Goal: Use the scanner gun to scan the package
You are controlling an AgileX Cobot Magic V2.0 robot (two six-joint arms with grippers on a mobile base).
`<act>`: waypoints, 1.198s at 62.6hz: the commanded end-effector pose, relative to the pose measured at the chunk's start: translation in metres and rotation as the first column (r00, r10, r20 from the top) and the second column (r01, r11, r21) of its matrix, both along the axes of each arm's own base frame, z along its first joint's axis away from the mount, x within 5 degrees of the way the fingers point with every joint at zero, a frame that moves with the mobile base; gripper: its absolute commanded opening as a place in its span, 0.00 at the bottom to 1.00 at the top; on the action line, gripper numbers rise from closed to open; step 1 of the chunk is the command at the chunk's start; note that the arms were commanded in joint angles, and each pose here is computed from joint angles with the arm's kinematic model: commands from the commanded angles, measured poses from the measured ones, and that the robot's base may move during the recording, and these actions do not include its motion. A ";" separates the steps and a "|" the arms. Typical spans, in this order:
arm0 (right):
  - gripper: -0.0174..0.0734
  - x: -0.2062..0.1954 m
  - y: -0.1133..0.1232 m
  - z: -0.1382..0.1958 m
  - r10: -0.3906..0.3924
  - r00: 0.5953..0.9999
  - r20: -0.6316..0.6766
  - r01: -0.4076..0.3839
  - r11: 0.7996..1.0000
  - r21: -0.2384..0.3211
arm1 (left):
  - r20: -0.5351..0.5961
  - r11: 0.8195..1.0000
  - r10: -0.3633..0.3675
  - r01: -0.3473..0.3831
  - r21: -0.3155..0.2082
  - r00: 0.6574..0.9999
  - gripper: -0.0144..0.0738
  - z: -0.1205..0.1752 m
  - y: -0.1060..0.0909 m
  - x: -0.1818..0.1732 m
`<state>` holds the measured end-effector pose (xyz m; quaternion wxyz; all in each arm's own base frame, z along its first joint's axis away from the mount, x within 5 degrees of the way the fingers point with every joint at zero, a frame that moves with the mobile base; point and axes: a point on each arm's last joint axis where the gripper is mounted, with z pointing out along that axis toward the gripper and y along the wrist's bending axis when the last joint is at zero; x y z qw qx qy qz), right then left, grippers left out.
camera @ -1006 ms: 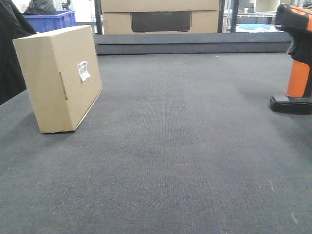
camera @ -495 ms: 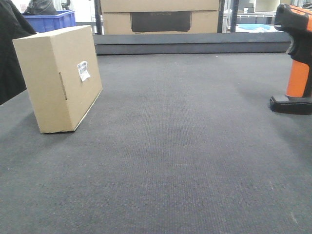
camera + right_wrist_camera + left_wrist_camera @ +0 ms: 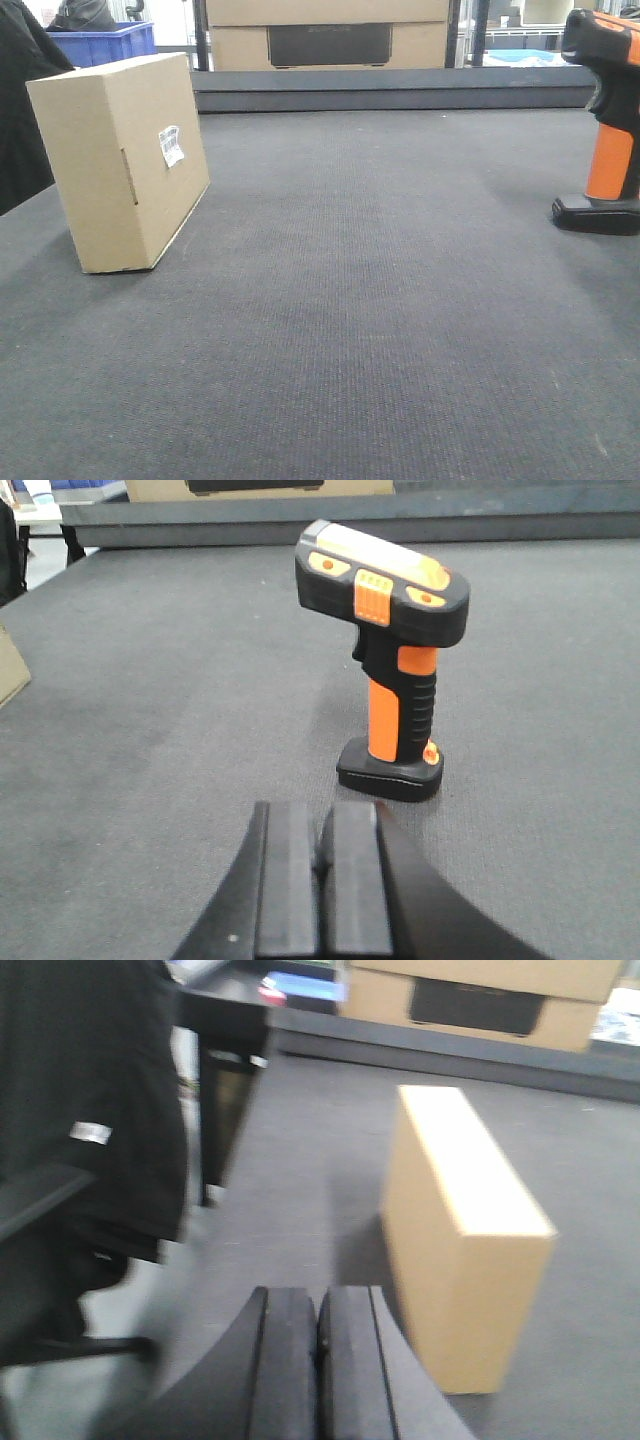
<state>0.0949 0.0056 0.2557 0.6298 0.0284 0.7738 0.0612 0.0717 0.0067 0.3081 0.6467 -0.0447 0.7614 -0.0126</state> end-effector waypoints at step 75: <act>0.01 -0.028 -0.011 -0.046 -0.130 0.969 0.208 0.142 0.989 -0.045 | 0.217 1.000 0.019 -0.018 -0.004 0.976 0.04 0.009 0.009 -0.043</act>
